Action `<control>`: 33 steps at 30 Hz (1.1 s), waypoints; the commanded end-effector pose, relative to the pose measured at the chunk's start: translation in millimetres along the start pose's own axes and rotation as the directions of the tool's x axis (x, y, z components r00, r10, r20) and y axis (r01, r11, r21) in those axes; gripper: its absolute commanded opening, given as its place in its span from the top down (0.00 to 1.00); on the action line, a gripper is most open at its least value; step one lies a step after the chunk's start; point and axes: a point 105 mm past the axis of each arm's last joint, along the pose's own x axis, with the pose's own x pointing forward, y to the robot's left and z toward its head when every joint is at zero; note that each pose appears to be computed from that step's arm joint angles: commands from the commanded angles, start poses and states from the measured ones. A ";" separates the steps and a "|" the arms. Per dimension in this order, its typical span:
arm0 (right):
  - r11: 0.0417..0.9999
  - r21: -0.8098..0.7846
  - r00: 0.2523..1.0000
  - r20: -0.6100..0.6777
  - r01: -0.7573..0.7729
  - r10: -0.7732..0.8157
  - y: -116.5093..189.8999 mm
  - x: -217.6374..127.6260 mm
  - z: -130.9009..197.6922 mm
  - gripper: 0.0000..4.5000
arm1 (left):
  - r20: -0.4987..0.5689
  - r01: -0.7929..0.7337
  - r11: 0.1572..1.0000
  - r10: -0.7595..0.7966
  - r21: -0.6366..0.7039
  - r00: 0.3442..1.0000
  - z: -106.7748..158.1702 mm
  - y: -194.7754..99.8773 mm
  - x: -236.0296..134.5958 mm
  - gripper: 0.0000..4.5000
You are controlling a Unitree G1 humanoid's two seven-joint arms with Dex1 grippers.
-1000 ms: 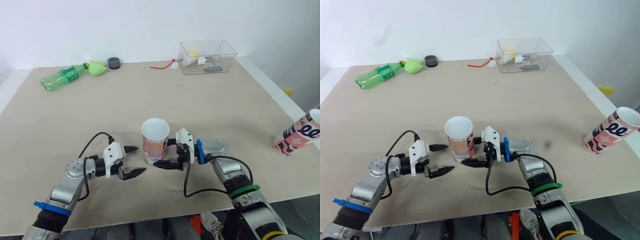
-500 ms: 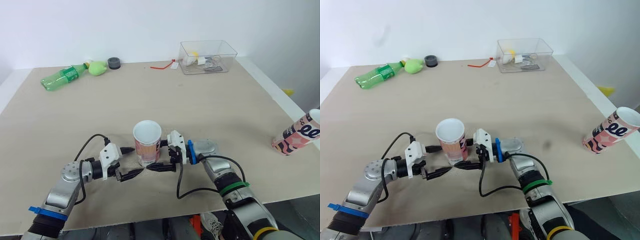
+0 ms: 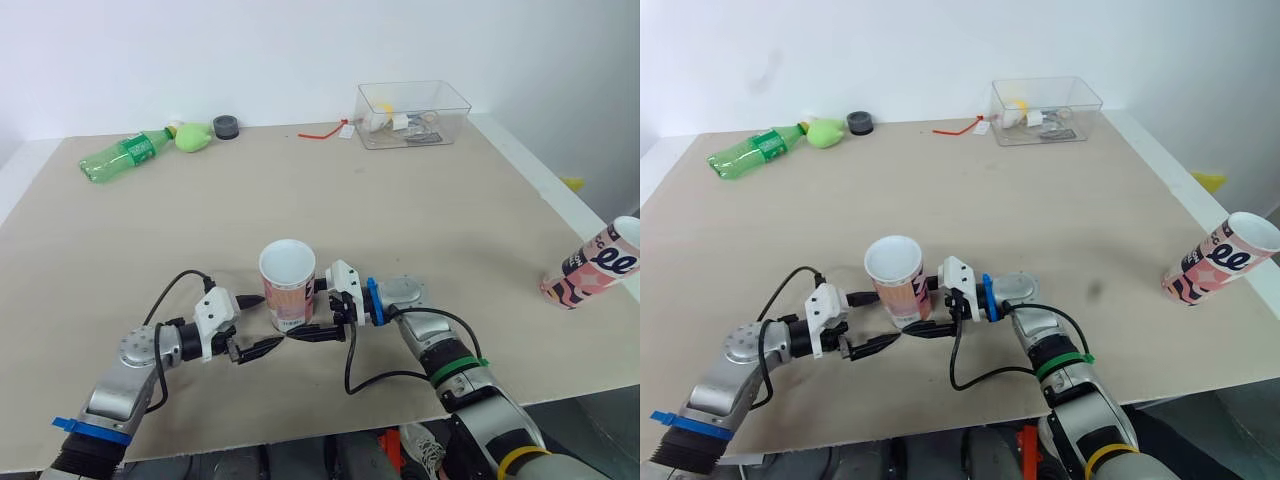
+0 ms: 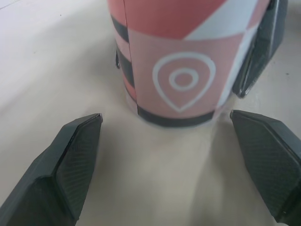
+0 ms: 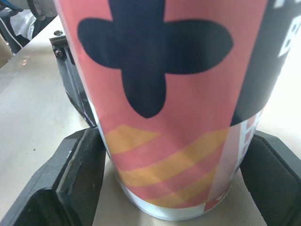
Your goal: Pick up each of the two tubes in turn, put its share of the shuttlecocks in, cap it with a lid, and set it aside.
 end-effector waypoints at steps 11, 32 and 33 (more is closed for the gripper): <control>0.999 -0.029 0.999 0.031 0.013 -0.012 -9.9 -3.1 12.9 0.01 | 0.086 -0.045 0.999 0.045 0.003 0.995 22.9 -6.8 -30.6 0.00; 0.872 0.040 0.867 0.099 0.488 -0.489 -52.8 -96.7 39.8 0.32 | 0.077 0.067 0.994 -0.073 0.085 0.994 28.1 -12.8 -5.4 0.00; 0.822 0.060 0.818 0.080 0.566 -0.569 -57.3 -116.9 37.5 0.32 | 0.079 0.081 0.993 -0.088 0.087 0.993 29.7 -13.7 -3.3 0.00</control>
